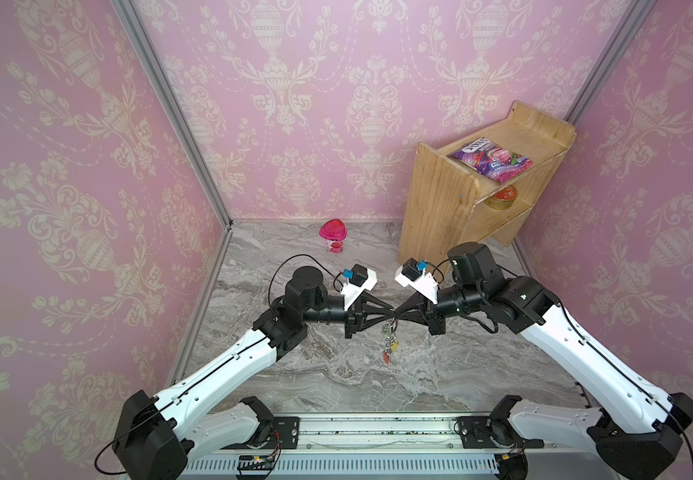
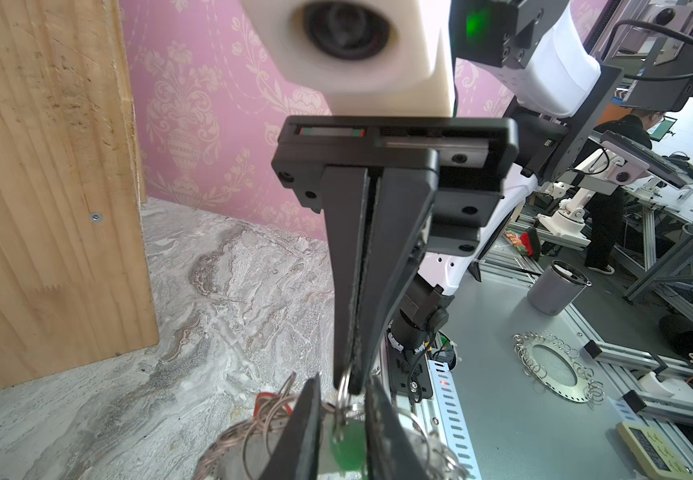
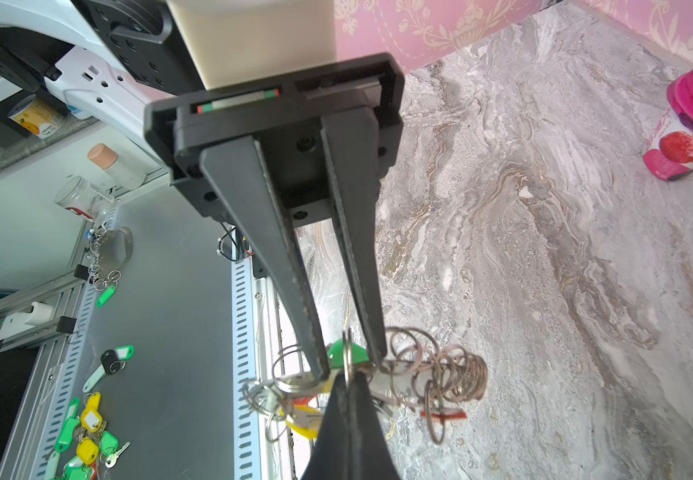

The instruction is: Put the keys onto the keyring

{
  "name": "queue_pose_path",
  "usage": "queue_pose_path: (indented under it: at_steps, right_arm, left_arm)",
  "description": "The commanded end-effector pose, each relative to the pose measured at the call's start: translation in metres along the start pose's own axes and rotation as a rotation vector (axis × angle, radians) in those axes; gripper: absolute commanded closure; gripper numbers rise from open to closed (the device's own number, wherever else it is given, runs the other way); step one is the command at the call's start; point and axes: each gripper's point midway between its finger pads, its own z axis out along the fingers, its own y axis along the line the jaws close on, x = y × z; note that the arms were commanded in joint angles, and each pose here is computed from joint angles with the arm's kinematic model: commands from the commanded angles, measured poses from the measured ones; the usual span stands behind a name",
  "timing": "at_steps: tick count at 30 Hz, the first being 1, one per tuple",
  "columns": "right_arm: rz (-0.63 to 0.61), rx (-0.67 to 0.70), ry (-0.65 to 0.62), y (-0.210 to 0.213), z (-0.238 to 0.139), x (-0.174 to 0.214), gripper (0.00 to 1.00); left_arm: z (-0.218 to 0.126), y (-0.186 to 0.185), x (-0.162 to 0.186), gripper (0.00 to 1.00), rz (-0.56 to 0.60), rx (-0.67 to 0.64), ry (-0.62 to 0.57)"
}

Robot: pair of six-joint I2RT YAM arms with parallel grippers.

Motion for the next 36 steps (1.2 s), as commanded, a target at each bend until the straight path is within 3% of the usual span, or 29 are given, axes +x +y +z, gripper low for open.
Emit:
queue_pose_path:
  at_steps: [1, 6, 13, 23, 30, 36]
  right_arm:
    - [-0.042, -0.015, -0.037, 0.007, -0.003, -0.011, 1.0]
    - [-0.043, -0.014, -0.037, 0.006, -0.003, -0.011, 1.0]
    - [-0.044, -0.015, -0.038, 0.007, -0.002, -0.011, 1.0]
    - [-0.04, -0.015, -0.035, 0.006, 0.0, -0.011, 1.0]
    - [-0.013, 0.048, -0.072, 0.0, -0.014, -0.008, 0.73]
    - [0.014, 0.05, -0.117, 0.001, -0.019, -0.011, 0.72]
  left_arm:
    - [0.0, -0.007, -0.012, 0.82, 0.029, 0.037, -0.024]
    - [0.001, -0.008, -0.012, 0.84, 0.022, 0.047, -0.026]
    - [0.002, -0.009, -0.012, 0.96, 0.019, 0.053, -0.024]
    - [0.002, -0.011, -0.014, 1.0, 0.031, 0.062, -0.034]
    - [-0.006, -0.008, -0.027, 1.0, 0.103, -0.006, -0.134]
    - [-0.008, -0.008, -0.036, 1.0, 0.124, -0.017, -0.179]
